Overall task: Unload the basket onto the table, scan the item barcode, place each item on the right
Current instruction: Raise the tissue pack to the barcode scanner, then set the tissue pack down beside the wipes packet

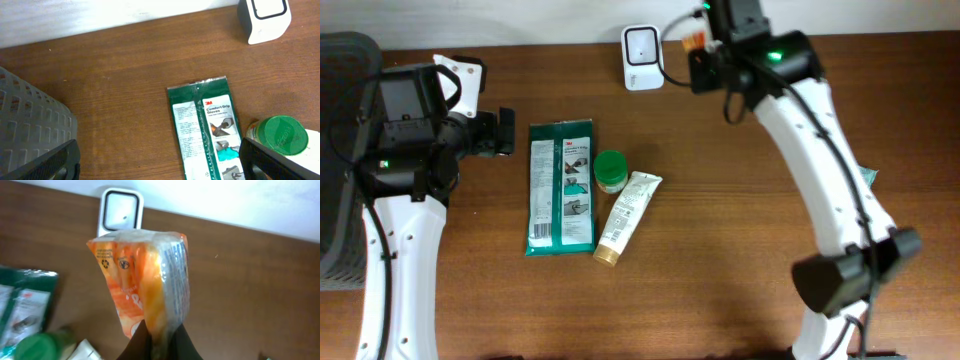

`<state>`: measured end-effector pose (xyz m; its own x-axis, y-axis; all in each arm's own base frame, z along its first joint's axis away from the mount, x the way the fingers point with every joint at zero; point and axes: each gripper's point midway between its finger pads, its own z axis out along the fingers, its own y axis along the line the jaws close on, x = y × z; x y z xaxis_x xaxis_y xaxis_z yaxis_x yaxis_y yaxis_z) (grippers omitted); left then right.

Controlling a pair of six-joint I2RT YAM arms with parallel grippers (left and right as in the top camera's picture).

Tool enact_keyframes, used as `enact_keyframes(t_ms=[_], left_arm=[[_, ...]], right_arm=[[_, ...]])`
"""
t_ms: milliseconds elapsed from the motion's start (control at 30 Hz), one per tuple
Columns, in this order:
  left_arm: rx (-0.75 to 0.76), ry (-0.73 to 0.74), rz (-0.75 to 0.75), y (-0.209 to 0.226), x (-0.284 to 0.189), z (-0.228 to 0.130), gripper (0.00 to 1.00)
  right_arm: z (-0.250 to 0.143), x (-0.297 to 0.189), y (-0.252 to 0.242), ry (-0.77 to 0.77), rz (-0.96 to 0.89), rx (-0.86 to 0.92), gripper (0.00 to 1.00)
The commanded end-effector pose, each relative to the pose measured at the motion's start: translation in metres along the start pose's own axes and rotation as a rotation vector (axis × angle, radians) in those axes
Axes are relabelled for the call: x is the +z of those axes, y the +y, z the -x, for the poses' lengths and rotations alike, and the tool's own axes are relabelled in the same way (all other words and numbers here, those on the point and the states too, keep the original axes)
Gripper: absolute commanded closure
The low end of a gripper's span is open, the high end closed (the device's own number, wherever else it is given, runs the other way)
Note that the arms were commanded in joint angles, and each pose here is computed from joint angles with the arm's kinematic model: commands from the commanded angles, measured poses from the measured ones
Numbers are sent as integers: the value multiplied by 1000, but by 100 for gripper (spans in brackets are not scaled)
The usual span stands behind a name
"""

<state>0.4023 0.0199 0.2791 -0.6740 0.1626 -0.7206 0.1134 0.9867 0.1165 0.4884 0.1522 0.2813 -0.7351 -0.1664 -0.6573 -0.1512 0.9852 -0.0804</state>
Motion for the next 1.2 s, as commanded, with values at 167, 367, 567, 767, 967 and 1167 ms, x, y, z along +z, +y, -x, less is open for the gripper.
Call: enact_keyframes(t_ms=[167,367,567,767,967,1167], left_arm=[[11,-30,-9,-2,-7,8,1],[11,-29,-9,-2,-7,8,1],[11,-29,-9,-2,-7,8,1],[11,-29,-9,-2,-7,8,1],[11,-29,-9,-2,-7,8,1],[11,-29,-9,-2,-7,8,1]], right_arm=[[81,112,35,-315,-410,-465,96],[61,203,78,-338,-447,-837,96],[57,207,74,-320,-471,-832,96],[108,73,55,-436,-326,-446,96],[11,-72,-63,-75,-171,186,96],[-141,-28,-178,501,-255,568,96]])
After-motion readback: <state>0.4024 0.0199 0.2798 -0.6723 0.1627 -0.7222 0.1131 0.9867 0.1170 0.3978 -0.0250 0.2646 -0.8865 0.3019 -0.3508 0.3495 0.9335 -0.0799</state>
